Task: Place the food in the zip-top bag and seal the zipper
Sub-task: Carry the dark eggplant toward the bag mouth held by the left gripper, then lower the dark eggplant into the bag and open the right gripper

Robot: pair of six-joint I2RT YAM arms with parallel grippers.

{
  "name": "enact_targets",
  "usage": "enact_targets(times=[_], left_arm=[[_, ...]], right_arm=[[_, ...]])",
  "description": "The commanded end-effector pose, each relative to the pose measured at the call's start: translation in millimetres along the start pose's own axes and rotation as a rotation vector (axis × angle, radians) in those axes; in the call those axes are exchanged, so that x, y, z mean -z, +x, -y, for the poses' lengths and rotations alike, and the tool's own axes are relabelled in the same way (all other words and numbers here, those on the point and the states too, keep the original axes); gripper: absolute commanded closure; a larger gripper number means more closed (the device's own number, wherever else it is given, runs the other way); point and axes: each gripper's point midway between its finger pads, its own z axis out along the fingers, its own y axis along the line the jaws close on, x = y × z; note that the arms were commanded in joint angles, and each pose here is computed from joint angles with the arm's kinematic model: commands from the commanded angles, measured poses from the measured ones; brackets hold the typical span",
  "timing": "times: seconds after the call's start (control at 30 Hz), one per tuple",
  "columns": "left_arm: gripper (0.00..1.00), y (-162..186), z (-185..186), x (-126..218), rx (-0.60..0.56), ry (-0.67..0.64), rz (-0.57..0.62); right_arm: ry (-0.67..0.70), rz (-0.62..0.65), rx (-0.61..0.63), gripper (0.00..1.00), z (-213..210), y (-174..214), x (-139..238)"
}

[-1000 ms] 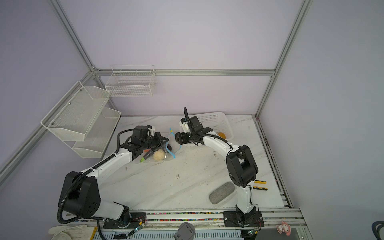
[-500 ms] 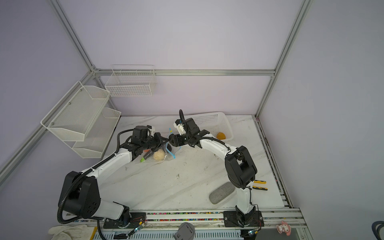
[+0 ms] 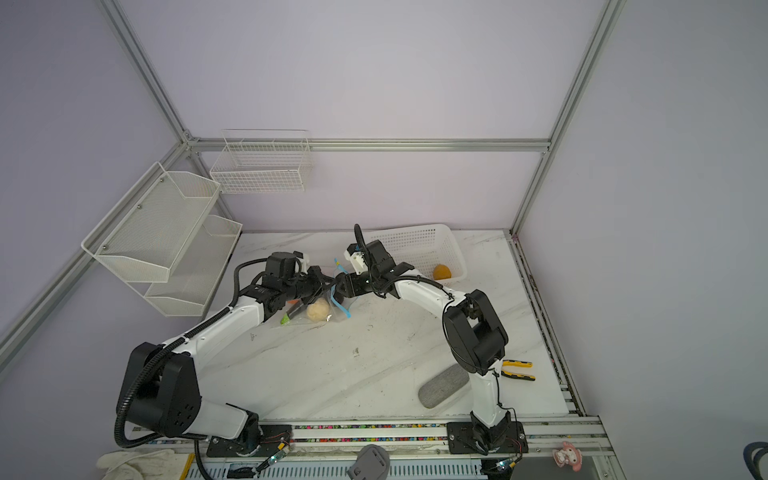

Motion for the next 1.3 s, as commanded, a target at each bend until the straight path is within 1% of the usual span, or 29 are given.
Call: enact_targets(times=[0.0,0.07,0.27,0.57,0.77,0.83,0.93,1.1,1.2,1.27], left_arm=[[1.00,-23.1,51.5,23.1,-0.079,0.106,0.074],[1.00,-24.0,62.1,34.8,-0.094,0.135,0.093],[1.00,-25.0,59.1,43.5,-0.097,0.125,0.112],[1.00,-25.6,57.0,53.4,-0.102,0.122,0.131],[1.00,-27.8,55.9,55.6,-0.102,0.122,0.136],[1.00,-27.9,56.5,54.9,-0.101,0.127,0.131],[1.00,-28.2,57.0,54.3,-0.099,0.130,0.127],[1.00,-26.3,55.2,54.8,-0.095,0.130,0.124],[1.00,-25.7,53.4,57.9,-0.096,0.127,0.133],[1.00,-26.3,53.2,60.1,-0.096,0.130,0.138]], right_arm=[[-0.032,0.025,0.039,0.53,-14.5,-3.7,11.0],[-0.048,0.027,0.041,0.53,-17.8,-1.0,14.9],[-0.073,0.020,0.034,0.53,-23.2,9.0,13.4],[-0.145,0.034,0.046,0.54,-46.4,-1.0,-5.1],[-0.195,0.035,0.044,0.54,-59.9,-2.6,-5.8],[-0.188,0.034,0.044,0.54,-60.0,-4.1,-7.0],[-0.172,0.066,0.020,0.54,-58.2,-14.1,-8.4],[-0.203,0.163,-0.024,0.54,-65.6,-38.7,-5.5],[-0.137,0.211,-0.035,0.54,-55.7,-51.2,-4.4],[-0.119,0.234,-0.032,0.54,-50.4,-57.1,-2.3]])
